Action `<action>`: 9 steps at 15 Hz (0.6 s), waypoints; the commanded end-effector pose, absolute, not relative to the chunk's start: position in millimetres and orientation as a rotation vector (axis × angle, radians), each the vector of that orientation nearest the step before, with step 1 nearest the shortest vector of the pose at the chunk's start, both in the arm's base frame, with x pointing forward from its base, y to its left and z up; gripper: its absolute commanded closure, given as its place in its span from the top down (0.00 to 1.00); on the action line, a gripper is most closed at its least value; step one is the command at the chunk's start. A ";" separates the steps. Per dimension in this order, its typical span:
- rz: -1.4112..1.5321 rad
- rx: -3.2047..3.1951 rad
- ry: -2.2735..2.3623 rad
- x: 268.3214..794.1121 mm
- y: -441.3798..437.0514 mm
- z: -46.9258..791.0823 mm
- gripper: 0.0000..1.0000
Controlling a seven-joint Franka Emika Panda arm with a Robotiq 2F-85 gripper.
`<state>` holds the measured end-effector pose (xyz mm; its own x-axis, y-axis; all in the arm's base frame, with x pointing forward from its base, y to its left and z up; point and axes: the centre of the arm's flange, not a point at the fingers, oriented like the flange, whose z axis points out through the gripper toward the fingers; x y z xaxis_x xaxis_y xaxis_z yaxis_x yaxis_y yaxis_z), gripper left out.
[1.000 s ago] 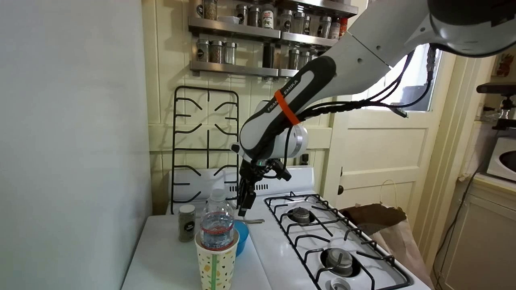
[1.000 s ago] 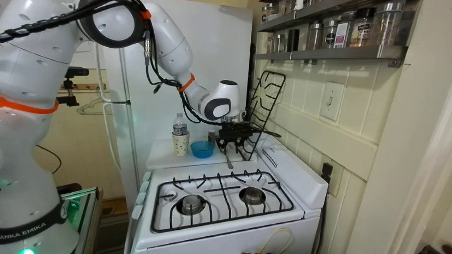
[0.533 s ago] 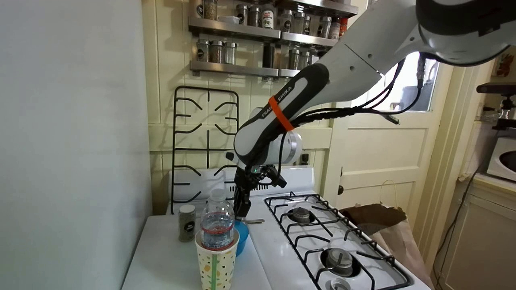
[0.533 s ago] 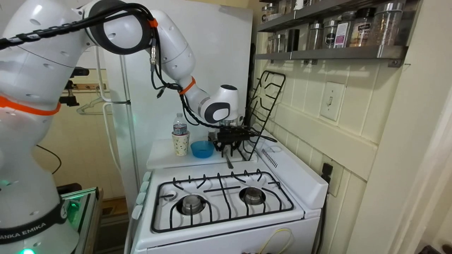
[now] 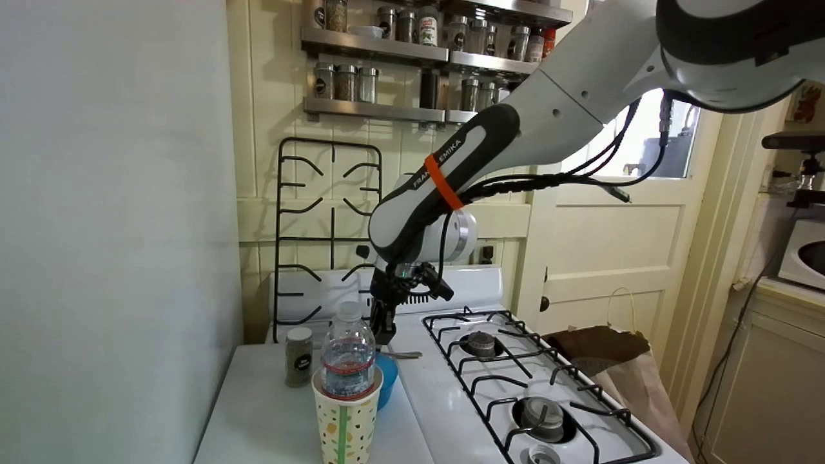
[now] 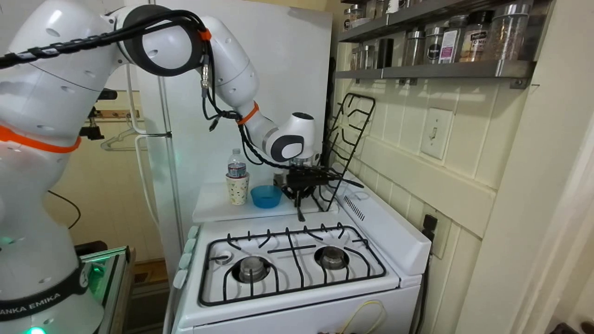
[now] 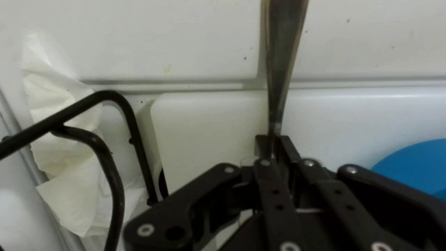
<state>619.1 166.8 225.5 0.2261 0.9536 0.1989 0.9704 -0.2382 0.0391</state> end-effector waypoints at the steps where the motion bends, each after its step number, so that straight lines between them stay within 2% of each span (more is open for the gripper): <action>1: -0.235 -2.337 -1.893 626.0 169.1 221.3 0.02; 9: -0.726 -2.241 -1.922 580.6 159.1 313.6 0.02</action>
<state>622.4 175.8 278.6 0.1313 0.9303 0.3426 0.9706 -0.1910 0.1467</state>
